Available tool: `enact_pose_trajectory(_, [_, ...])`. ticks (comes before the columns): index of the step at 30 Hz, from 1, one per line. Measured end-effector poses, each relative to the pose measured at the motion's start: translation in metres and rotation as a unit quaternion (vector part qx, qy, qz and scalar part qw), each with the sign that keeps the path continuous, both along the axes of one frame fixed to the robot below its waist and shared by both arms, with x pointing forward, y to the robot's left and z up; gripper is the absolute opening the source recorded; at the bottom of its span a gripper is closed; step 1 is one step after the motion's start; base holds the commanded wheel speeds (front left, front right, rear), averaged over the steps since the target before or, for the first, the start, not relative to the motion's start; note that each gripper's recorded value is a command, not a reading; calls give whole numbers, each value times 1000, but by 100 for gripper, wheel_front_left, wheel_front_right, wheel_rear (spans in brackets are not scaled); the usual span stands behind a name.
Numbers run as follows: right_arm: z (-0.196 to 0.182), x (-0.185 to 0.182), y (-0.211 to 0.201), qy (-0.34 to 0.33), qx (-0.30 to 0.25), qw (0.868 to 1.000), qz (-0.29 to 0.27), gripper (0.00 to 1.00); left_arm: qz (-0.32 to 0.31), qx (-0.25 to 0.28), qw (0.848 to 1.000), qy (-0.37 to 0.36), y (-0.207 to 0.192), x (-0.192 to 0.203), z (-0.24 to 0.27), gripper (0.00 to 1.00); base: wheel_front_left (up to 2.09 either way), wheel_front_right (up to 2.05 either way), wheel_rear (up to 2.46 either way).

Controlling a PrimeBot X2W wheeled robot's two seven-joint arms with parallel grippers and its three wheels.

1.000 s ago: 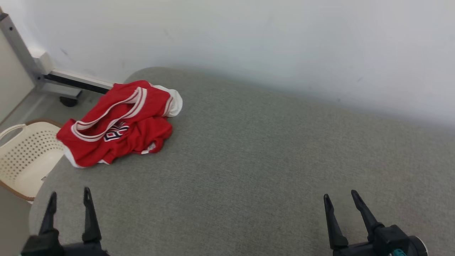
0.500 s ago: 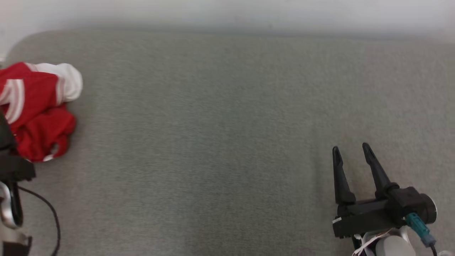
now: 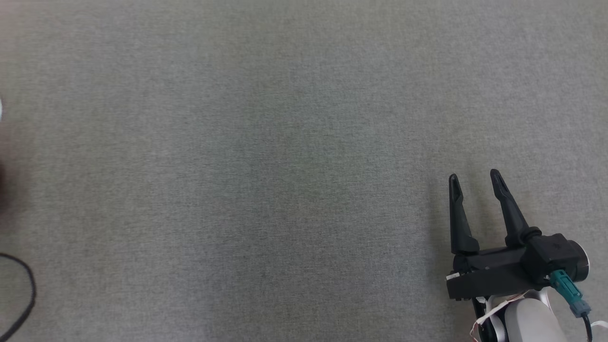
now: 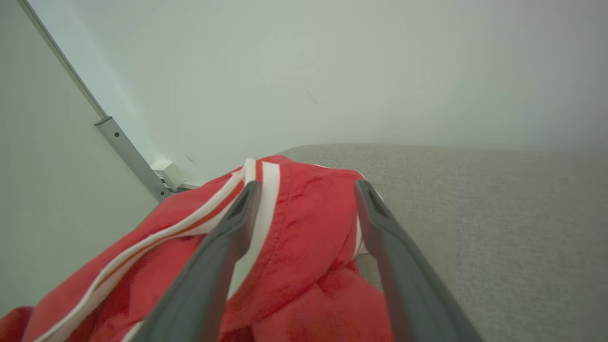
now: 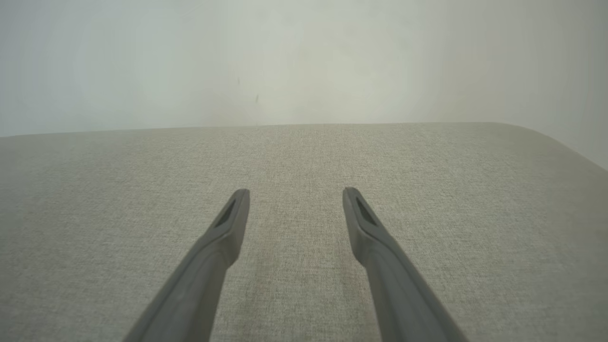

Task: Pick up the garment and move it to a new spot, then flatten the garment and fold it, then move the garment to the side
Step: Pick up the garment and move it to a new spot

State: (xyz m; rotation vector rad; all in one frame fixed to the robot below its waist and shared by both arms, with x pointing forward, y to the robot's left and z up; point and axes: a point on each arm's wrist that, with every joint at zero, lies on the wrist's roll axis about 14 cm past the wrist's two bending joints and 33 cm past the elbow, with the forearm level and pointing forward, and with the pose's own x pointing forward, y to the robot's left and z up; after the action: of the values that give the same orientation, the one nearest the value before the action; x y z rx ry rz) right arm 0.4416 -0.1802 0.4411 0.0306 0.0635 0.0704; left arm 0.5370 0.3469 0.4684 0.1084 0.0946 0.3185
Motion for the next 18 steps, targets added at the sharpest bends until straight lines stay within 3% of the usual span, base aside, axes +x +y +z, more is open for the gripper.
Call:
enact_pose_trajectory(5, [-6, -2, -9, 9, -7, 1000, -11, 100, 30, -17, 997, 66, 17, 0, -33, 100, 0, 0, 0])
enact_pose_trajectory(15, [-9, -2, -10, 13, -9, 1000, -12, 100, 55, -45, 989, 128, 35, -4, -62, 100, 0, 0, 0])
enact_pose_trajectory(16, [-9, -2, -10, 13, -9, 1000, -12, 100, 55, -45, 989, 128, 35, -4, -62, 45, 0, 0, 0])
enact_pose_trajectory(17, [-9, -3, -10, 14, -8, 1000, -12, 100, 55, -49, 989, 131, 36, -4, -63, 0, 0, 0, 0])
enact_pose_trajectory(18, [-9, -3, -9, 13, -8, 1000, -11, 100, 54, -48, 989, 130, 36, -4, -62, 0, 0, 0, 0])
